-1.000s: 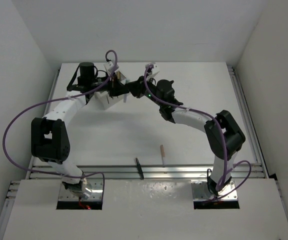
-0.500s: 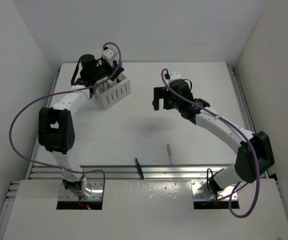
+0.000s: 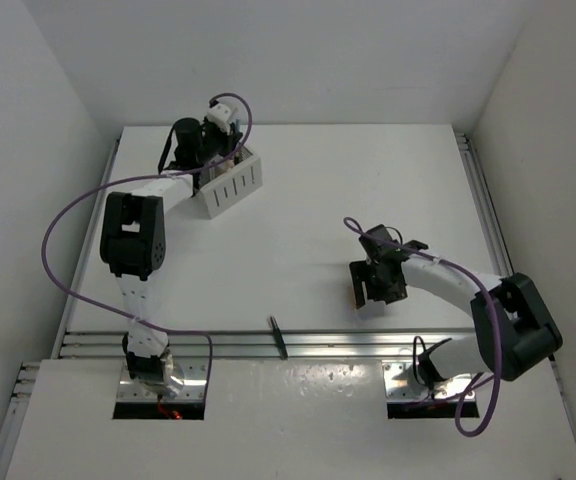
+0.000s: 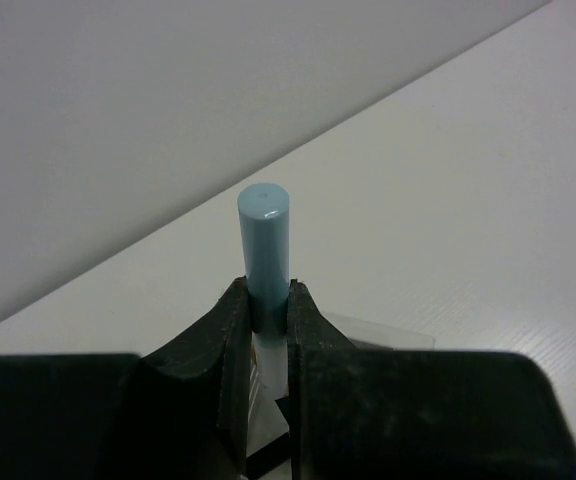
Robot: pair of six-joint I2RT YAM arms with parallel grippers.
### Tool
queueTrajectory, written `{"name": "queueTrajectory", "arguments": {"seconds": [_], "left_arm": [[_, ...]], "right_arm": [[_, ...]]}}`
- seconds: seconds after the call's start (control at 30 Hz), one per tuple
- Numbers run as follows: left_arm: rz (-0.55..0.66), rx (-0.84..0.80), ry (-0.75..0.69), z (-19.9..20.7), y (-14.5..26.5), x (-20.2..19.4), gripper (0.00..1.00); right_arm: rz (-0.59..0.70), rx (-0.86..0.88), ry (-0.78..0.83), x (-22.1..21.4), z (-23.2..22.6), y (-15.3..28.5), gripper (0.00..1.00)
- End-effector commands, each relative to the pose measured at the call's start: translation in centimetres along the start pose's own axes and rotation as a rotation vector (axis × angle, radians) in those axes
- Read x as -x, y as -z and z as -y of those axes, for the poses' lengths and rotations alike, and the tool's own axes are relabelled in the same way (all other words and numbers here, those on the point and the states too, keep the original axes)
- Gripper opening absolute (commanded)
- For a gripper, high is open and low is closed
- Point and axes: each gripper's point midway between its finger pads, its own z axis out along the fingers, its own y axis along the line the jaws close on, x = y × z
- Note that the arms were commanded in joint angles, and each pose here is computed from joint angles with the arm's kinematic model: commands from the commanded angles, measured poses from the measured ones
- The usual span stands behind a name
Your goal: Organize the makeup
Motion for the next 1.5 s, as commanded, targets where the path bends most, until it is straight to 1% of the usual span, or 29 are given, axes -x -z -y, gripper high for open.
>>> {"name": "queueTrajectory", "arguments": {"seconds": [0.0, 0.07, 0.17, 0.23, 0.27, 0.3, 0.4, 0.47, 0.57, 0.6, 0.67, 0.73, 0.77, 0.8, 0.83, 0.9, 0.93, 0.97, 1.03, 1.07, 1.1, 1.13, 1.2, 1.23, 1.3, 1.37, 1.4, 1.43, 1.47], "left_arm": [[0.059, 0.030, -0.030, -0.9, 0.2, 1.2, 0.00], [0.033, 0.035, -0.007, -0.7, 0.3, -0.5, 0.00], [0.009, 0.040, -0.006, -0.6, 0.4, -2.0, 0.00], [0.009, 0.040, -0.021, -0.6, 0.4, -2.0, 0.00], [-0.007, 0.037, -0.014, -0.5, 0.4, -3.0, 0.00], [-0.008, 0.037, -0.024, -0.5, 0.4, -3.0, 0.00], [-0.016, 0.035, -0.021, -0.5, 0.5, -3.2, 0.01], [-0.016, 0.035, -0.021, -0.5, 0.5, -3.2, 0.05], [-0.032, 0.032, -0.004, -0.3, 0.4, -3.9, 0.17], [-0.040, 0.031, 0.000, -0.2, 0.5, -4.1, 0.22], [-0.033, 0.042, 0.008, -0.9, 0.6, -3.8, 0.23], [-0.042, 0.031, 0.022, -0.7, 0.5, -3.9, 0.28], [-0.039, 0.021, 0.022, -0.6, 0.4, -3.5, 0.32], [-0.049, 0.019, 0.026, -0.5, 0.5, -3.8, 0.36], [-0.043, 0.020, 0.025, -1.1, 0.6, -2.7, 0.44], [-0.048, 0.019, 0.027, -1.2, 0.7, -2.0, 0.50], [-0.071, 0.015, 0.038, -1.0, 0.8, -2.5, 0.52], [-0.048, 0.019, 0.027, -1.2, 1.0, -0.8, 0.54], [-0.044, 0.019, 0.025, -1.2, 1.4, 0.2, 0.55], [-0.040, 0.020, 0.014, -1.2, 1.6, 0.8, 0.56], [-0.024, 0.023, 0.006, -1.4, 1.9, 2.2, 0.56], [-0.027, 0.022, -0.006, -1.4, 2.2, 2.5, 0.56], [-0.019, 0.024, -0.021, -1.4, 2.8, 4.5, 0.56], [-0.025, 0.012, -0.017, -1.2, 3.0, 4.7, 0.56], [-0.041, 0.013, -0.007, -1.8, 3.9, 5.6, 0.56], [-0.043, 0.008, -0.004, -1.9, 5.0, 7.0, 0.56], [-0.081, -0.004, -0.008, -2.0, 5.7, 6.6, 0.56], [-0.093, -0.027, -0.018, -1.5, 6.1, 6.7, 0.56], [-0.107, -0.036, -0.035, -1.8, 6.8, 6.6, 0.56]], "right_arm": [[0.011, 0.054, -0.032, 0.0, -0.9, -0.8, 0.72], [0.017, 0.075, -0.035, 0.3, -1.3, -1.2, 0.72], [0.000, 0.060, -0.042, 0.5, -1.3, -1.5, 0.69], [-0.007, 0.036, -0.051, 0.5, -0.8, -1.6, 0.68], [-0.004, 0.037, -0.053, 0.6, -0.7, -1.5, 0.68], [-0.007, 0.033, -0.051, 0.5, -0.5, -1.5, 0.68], [0.017, 0.038, -0.041, 1.0, -0.5, -1.3, 0.67], [0.030, 0.048, -0.035, 1.5, -0.7, -1.4, 0.65], [0.031, 0.051, 0.002, 2.0, -0.8, -1.6, 0.65], [0.022, 0.046, 0.037, 2.4, -0.7, -1.7, 0.65], [0.017, 0.050, 0.077, 2.8, -0.8, -1.7, 0.65], [0.006, 0.061, 0.116, 3.5, -1.1, -1.8, 0.64], [0.014, 0.069, 0.136, 4.4, -1.4, -1.7, 0.61], [0.009, 0.064, 0.139, 4.4, -1.3, -1.8, 0.61], [0.014, 0.087, 0.164, 4.6, -1.7, -1.7, 0.61], [0.023, 0.104, 0.172, 5.3, -2.2, -1.7, 0.61], [0.024, 0.107, 0.180, 5.4, -2.2, -1.7, 0.61], [0.033, 0.118, 0.195, 6.0, -2.5, -1.5, 0.61], [0.013, 0.115, 0.209, 5.8, -2.5, -1.9, 0.61], [0.023, 0.115, 0.220, 6.4, -2.6, -1.8, 0.61], [0.014, 0.115, 0.233, 6.3, -2.6, -1.8, 0.61], [-0.002, 0.112, 0.236, 6.2, -2.5, -2.2, 0.59], [-0.006, 0.117, 0.244, 6.5, -2.6, -2.2, 0.53], [-0.018, 0.126, 0.241, 6.4, -2.7, -2.4, 0.46], [-0.041, 0.131, 0.232, 6.1, -2.7, -2.3, 0.40], [-0.065, 0.124, 0.229, 5.4, -2.4, -2.4, 0.37], [-0.069, 0.120, 0.228, 5.1, -2.2, -2.2, 0.37], [-0.071, 0.106, 0.233, 5.0, -1.9, -2.2, 0.37], [-0.079, 0.101, 0.238, 4.4, -1.6, -2.1, 0.34]]}}
